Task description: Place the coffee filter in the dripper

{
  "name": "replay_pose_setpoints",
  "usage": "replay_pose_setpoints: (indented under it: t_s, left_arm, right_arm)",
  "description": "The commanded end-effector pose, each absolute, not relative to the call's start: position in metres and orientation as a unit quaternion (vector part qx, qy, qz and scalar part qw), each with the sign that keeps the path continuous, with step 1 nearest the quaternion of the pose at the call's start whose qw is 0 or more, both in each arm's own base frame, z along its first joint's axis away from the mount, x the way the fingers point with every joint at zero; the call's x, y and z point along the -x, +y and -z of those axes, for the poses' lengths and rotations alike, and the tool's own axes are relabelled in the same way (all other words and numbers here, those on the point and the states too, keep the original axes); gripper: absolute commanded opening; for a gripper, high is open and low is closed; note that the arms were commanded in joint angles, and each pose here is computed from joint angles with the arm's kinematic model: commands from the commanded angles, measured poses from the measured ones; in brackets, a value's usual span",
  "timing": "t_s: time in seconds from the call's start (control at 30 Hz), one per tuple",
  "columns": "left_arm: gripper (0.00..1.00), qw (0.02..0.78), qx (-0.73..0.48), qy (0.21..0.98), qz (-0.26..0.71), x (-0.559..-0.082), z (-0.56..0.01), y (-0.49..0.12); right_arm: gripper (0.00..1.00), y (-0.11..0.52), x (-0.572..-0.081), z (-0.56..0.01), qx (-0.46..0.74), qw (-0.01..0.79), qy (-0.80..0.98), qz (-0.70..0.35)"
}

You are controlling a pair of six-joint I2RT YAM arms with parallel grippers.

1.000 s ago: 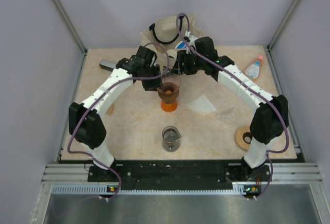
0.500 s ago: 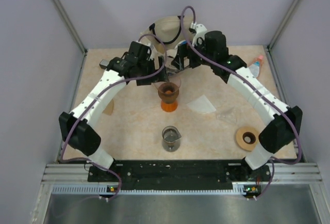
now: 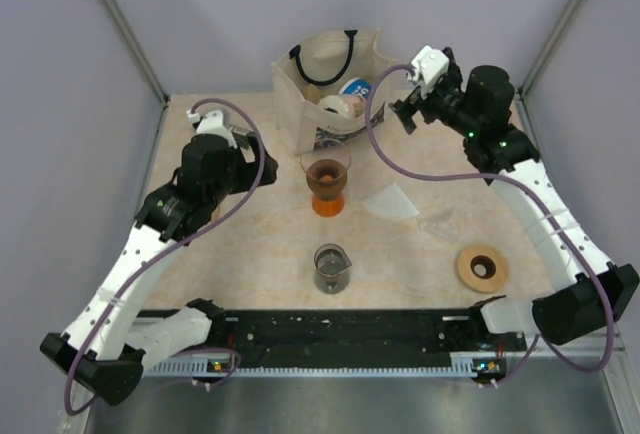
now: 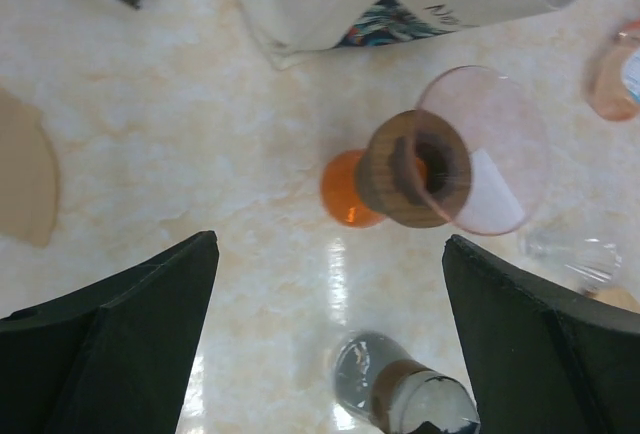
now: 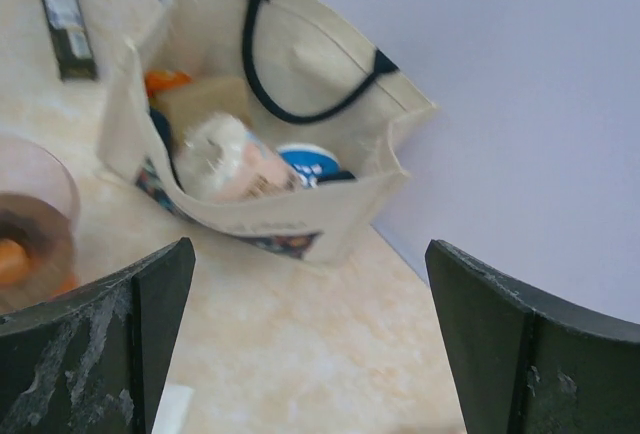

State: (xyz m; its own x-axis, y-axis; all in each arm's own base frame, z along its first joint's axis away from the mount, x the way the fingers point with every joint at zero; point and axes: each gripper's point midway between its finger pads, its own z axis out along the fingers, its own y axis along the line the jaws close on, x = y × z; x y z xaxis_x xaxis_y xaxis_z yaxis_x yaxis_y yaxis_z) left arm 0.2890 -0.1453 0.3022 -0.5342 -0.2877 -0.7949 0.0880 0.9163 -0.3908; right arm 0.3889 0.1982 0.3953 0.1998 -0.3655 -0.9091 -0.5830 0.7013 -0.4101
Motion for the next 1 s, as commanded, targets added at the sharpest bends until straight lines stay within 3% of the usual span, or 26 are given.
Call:
replay_pose_setpoints:
  t_s: [0.0,0.17,0.37,0.53,0.97]
  left_arm:
    - [0.99,0.532,0.151,0.826,0.107,-0.287,-0.291,-0.092]
    - [0.99,0.502,0.183,0.841,0.084,-0.274,-0.25,-0.08]
    - [0.99,0.478,0.25,0.841,0.038,-0.263,-0.212,-0.058]
    - [0.99,0.49,0.264,0.83,0.042,-0.268,-0.209,-0.057]
    - [0.99,0.507,0.263,0.82,0.037,-0.267,-0.217,-0.051]
  right_arm:
    - [0.99,0.161,-0.397,-0.356,0.493,0.62,0.607,-0.065]
    - [0.99,0.143,-0.377,-0.237,0.644,0.461,0.607,-0.061]
    - [0.99,0.136,-0.364,-0.148,0.662,0.36,0.653,-0.076]
    - [0.99,0.154,-0.361,-0.088,0.663,0.331,0.67,-0.043]
    - [0.99,0.16,-0.346,-0.05,0.674,0.351,0.648,-0.04]
